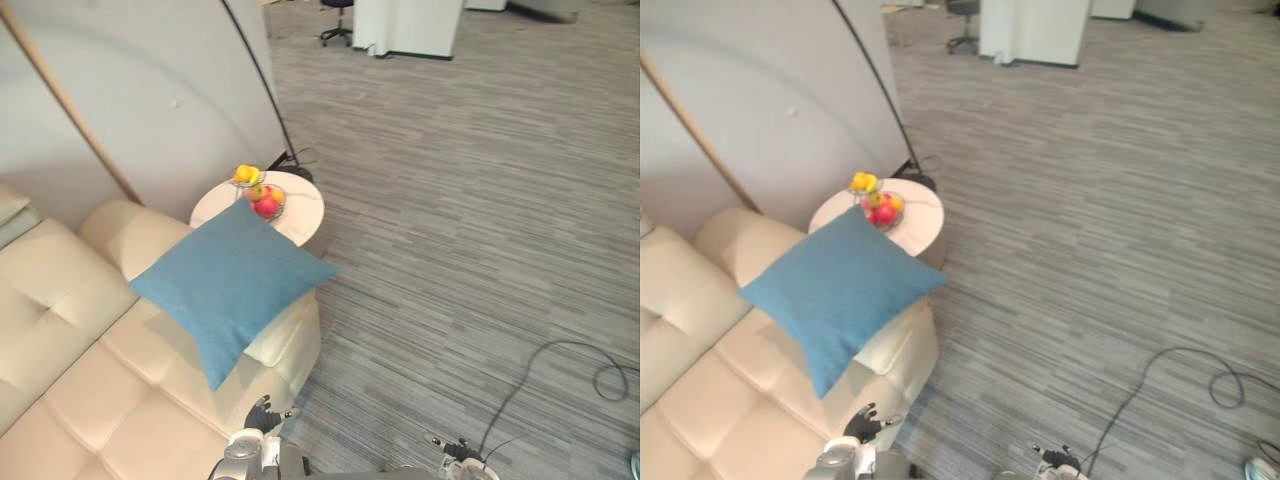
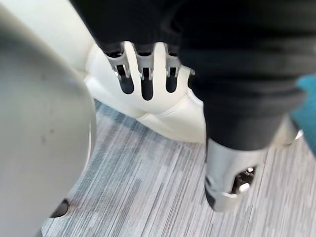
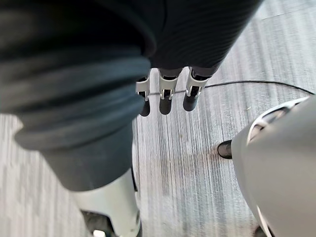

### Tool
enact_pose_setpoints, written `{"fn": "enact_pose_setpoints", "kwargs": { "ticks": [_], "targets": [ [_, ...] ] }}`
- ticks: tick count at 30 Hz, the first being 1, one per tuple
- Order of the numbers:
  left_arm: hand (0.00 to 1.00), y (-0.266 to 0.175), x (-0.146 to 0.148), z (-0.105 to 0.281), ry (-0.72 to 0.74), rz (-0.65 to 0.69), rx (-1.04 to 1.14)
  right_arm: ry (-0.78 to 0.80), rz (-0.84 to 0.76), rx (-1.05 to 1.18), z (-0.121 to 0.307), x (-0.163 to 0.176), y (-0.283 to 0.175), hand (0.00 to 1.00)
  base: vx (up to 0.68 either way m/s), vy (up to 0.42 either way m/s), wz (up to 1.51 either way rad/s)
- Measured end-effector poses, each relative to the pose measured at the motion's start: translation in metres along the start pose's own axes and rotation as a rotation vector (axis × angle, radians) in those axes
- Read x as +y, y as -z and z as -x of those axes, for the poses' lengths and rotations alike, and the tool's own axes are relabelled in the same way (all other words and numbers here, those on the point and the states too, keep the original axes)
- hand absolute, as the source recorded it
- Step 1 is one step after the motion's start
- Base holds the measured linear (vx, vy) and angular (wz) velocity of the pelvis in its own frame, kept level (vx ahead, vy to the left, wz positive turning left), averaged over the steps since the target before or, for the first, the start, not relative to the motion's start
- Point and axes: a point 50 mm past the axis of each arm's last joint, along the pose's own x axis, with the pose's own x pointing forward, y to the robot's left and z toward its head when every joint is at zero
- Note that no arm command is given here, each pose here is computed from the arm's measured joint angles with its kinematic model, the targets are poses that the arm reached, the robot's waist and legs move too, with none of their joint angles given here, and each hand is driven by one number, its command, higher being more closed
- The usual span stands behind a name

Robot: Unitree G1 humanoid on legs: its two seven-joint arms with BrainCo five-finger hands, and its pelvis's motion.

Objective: Pick up cushions and gather them together orderly.

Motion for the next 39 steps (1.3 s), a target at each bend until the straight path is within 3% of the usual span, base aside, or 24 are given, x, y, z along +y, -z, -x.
{"fn": "enact_pose_setpoints", "kwargs": {
  "ticks": [10,17,23,32,36,39],
  "targets": [
    [0.00,0.008,0.011,0.001,-0.007,-0.018,0.033,-0.047,0.036,-0.014,0.002,0.006,0.002,0.00,0.19,0.035,0.57],
    [0.00,0.003,0.015,-0.001,-0.040,0.069,0.024,-0.065,0.030,-0.013,0.004,0.011,0.007,0.00,0.14,-0.201,0.81],
    [0.00,0.003,-0.003,0.000,-0.011,0.129,0.027,-0.037,-0.024,-0.012,0.003,0.002,0.004,0.00,0.17,-0.310,1.07],
    [0.00,-0.003,-0.008,-0.001,0.010,0.091,0.004,-0.044,-0.041,-0.029,0.002,0.009,-0.001,0.00,0.03,-0.053,0.90],
    [0.00,-0.001,0.002,-0.001,-0.009,0.067,0.008,-0.048,-0.047,-0.030,0.002,0.010,-0.003,0.00,-0.08,0.104,0.15],
    [0.00,0.007,0.029,0.002,-0.074,0.035,0.018,-0.029,-0.034,-0.071,0.001,0.000,-0.014,0.00,-0.05,0.081,-0.09]
  ]
}}
